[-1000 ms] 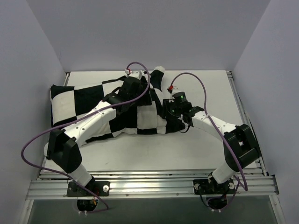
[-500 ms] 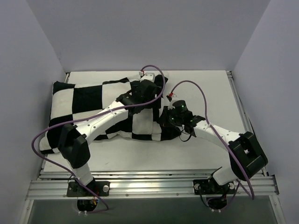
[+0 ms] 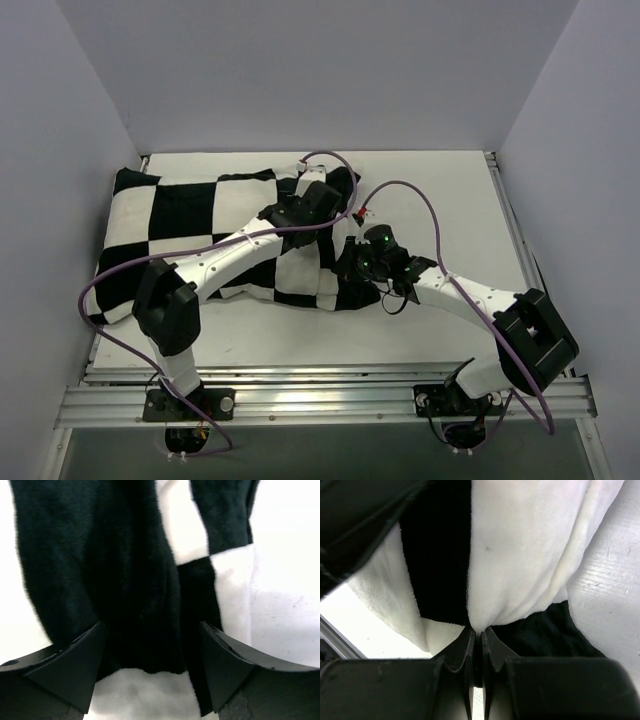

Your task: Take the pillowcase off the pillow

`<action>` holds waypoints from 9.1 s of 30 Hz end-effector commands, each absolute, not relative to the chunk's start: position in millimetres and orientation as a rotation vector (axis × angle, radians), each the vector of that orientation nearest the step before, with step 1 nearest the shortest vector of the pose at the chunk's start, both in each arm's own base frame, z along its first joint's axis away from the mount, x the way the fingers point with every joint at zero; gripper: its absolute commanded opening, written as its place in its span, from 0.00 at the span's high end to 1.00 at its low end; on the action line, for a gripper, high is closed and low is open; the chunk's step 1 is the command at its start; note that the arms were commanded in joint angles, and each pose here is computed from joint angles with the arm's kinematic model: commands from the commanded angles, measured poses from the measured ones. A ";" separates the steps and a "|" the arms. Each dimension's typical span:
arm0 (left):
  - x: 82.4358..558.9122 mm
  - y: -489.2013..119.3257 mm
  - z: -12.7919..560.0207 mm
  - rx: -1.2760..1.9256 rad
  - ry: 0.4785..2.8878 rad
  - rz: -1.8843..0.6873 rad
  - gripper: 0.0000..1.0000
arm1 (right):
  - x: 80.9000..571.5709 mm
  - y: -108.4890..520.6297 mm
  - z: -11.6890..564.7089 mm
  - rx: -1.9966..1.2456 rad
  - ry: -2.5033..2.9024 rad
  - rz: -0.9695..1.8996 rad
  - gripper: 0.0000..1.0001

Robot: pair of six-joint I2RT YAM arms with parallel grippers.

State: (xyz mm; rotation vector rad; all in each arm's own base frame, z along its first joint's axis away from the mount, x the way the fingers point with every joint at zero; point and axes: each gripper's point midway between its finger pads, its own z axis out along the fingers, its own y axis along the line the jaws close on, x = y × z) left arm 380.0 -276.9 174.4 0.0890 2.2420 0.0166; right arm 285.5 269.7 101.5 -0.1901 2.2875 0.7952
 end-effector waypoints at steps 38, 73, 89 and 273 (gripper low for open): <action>332.2 -191.1 128.3 -0.070 2.360 -0.208 0.69 | 315.3 294.7 187.2 -0.244 2.108 0.500 0.27; 310.7 -114.0 88.8 -0.401 2.484 -0.115 0.95 | 335.3 187.0 57.5 0.325 2.327 0.561 1.00; 314.7 -237.2 246.4 0.408 2.048 -0.366 0.16 | 332.2 280.1 78.8 -0.116 2.270 1.097 1.00; 332.1 -162.9 191.6 -0.233 2.166 -0.625 0.00 | 260.3 304.7 92.3 -0.608 2.147 -0.113 0.66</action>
